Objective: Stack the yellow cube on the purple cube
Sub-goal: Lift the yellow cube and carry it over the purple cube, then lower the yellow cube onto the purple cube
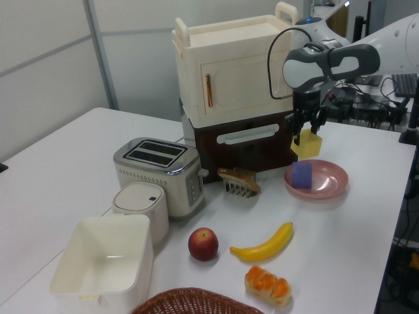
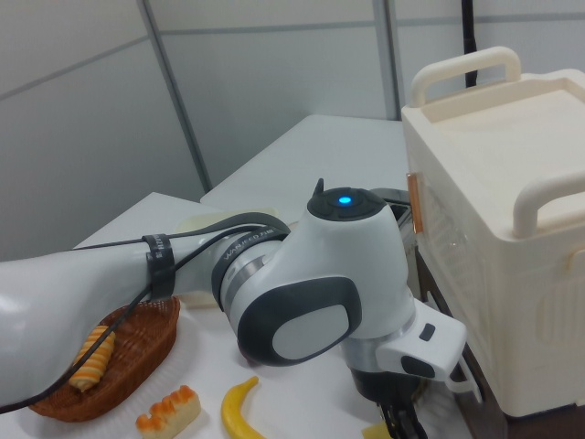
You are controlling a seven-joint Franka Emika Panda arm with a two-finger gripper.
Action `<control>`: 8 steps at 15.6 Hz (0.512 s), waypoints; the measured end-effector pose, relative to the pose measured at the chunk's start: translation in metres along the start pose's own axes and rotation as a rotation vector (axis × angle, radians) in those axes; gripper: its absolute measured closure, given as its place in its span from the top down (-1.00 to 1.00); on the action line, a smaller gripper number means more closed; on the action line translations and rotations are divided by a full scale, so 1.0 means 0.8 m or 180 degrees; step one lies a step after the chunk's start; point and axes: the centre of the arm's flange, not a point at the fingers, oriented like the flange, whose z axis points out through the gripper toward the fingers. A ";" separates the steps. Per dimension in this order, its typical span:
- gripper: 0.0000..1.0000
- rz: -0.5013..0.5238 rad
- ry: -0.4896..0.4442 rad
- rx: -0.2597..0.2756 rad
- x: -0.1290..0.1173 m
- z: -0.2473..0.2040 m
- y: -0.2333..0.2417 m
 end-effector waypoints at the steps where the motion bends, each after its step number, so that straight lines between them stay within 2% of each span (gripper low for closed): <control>1: 0.09 -0.0002 -0.0012 -0.0002 0.000 0.003 0.000; 8: 0.09 -0.0089 -0.0074 0.0007 0.000 0.018 -0.021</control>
